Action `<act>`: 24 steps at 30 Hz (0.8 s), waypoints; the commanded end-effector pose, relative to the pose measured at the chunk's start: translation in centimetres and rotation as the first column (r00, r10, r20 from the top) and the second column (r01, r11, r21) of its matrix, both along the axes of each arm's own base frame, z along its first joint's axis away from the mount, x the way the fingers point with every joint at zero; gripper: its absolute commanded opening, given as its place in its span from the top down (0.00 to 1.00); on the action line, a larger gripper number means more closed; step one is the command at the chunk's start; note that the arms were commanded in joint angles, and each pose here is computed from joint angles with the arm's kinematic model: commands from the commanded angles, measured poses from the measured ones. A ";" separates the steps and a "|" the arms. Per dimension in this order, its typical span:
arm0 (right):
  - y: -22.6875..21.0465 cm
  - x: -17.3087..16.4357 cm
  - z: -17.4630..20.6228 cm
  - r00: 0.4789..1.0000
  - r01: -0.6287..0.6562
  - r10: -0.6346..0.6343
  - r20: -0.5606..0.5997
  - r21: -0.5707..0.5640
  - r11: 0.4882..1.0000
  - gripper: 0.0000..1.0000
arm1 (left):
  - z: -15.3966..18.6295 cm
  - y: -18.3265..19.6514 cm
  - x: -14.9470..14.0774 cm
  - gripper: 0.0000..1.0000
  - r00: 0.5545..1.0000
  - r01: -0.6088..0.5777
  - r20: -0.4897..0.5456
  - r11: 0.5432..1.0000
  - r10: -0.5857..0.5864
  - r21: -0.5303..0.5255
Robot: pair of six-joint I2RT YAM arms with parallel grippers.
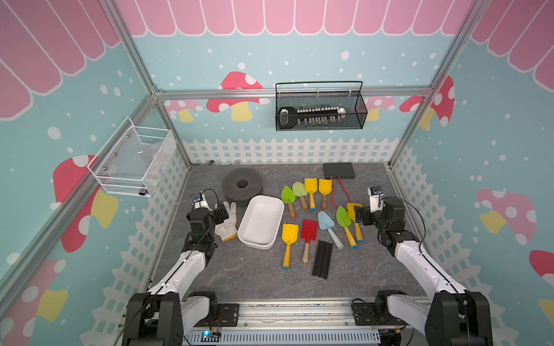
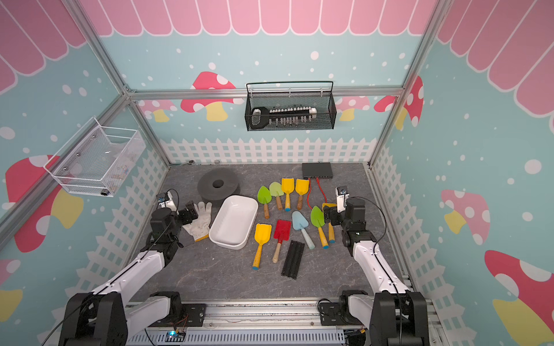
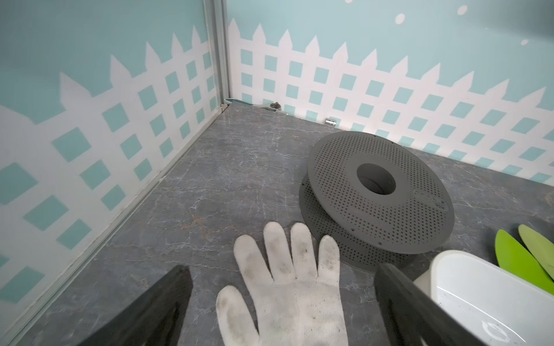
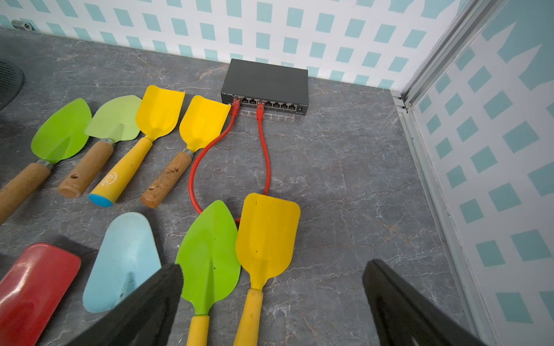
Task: Take the shovel out of the storage box
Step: Reset both arms
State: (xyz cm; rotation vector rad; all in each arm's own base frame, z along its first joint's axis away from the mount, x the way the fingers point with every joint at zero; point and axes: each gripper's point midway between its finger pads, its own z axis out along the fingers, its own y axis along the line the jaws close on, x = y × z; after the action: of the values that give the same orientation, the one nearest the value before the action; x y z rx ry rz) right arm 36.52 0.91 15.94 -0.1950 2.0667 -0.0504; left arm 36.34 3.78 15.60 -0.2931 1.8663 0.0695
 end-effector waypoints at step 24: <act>0.1 1.1 -6.1 0.973 -0.052 0.058 0.222 -0.036 0.998 0.00 | -3.5 -0.3 2.6 0.01 0.994 0.019 0.107 0.999 -0.023 0.039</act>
State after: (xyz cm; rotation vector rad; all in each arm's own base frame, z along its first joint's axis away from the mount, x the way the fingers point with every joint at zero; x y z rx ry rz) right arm 36.24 1.02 6.22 -0.2480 1.9756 -0.0544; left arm 38.71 3.11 10.97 -0.2302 1.8067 0.0505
